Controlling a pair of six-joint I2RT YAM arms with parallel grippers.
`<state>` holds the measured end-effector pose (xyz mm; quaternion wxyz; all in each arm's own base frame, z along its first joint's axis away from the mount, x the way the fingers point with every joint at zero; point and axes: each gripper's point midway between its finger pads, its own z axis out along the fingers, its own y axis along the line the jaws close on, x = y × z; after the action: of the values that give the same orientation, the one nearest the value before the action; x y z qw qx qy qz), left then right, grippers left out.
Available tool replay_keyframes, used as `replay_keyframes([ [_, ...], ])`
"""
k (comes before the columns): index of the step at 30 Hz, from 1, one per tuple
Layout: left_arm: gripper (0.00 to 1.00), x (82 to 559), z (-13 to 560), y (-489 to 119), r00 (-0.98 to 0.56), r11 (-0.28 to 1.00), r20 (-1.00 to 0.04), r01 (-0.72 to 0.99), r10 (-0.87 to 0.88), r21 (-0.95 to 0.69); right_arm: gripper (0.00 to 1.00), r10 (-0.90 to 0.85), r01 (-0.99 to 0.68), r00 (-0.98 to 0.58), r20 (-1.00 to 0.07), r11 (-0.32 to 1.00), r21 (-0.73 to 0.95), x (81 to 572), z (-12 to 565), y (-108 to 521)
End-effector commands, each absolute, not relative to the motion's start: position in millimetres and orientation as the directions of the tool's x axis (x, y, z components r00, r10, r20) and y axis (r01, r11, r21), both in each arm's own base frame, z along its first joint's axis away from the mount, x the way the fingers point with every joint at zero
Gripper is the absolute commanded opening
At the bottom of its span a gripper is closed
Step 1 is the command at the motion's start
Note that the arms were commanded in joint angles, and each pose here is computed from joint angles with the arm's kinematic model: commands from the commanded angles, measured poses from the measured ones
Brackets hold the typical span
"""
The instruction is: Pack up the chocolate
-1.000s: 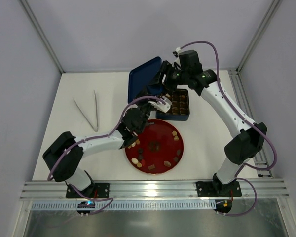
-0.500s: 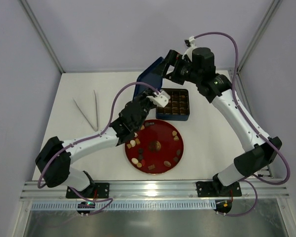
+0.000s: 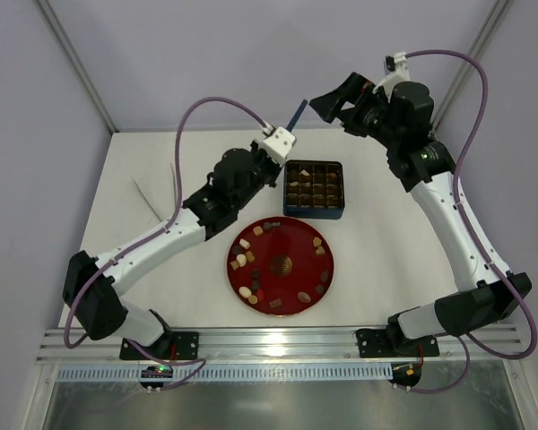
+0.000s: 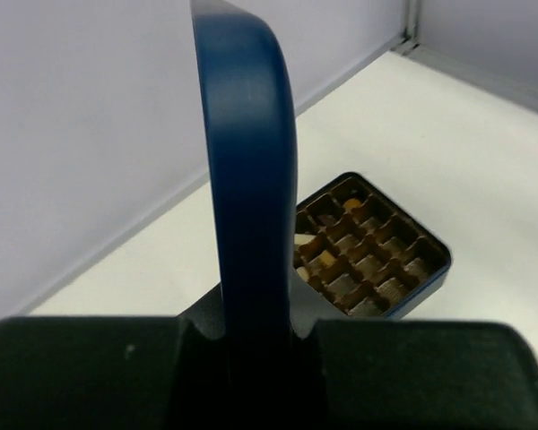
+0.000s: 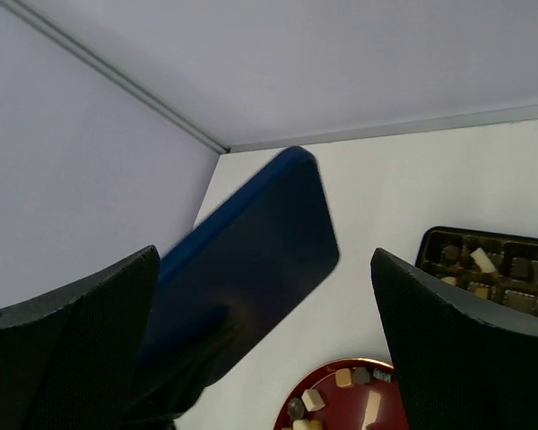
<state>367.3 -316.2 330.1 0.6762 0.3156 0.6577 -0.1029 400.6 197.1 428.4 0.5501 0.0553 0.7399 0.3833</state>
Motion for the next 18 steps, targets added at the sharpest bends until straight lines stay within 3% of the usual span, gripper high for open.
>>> replay_keyframes([
  [1,0.00,365.7,364.7,-326.2,-0.057,0.738,-0.998,0.672,-0.019,-0.052,1.00,0.503,-0.277,-0.294,-0.813,0.769,0.576,408.2,438.8,160.5],
  [6,0.00,381.1,361.9,-335.3,-0.331,0.606,-0.924,0.701,-0.190,-0.375,1.00,0.478,-0.147,-0.318,-0.819,0.829,0.540,423.6,393.8,118.8],
  [11,0.00,399.9,355.8,-345.6,-0.615,0.432,-0.724,0.587,-0.313,-0.685,1.00,0.422,-0.116,-0.378,-0.824,0.862,0.494,428.7,344.5,107.7],
  [18,0.00,420.2,320.0,-366.3,-0.813,0.153,-0.480,0.455,-0.330,-0.877,1.00,0.425,-0.085,-0.454,-0.783,0.854,0.513,436.2,284.1,101.6],
])
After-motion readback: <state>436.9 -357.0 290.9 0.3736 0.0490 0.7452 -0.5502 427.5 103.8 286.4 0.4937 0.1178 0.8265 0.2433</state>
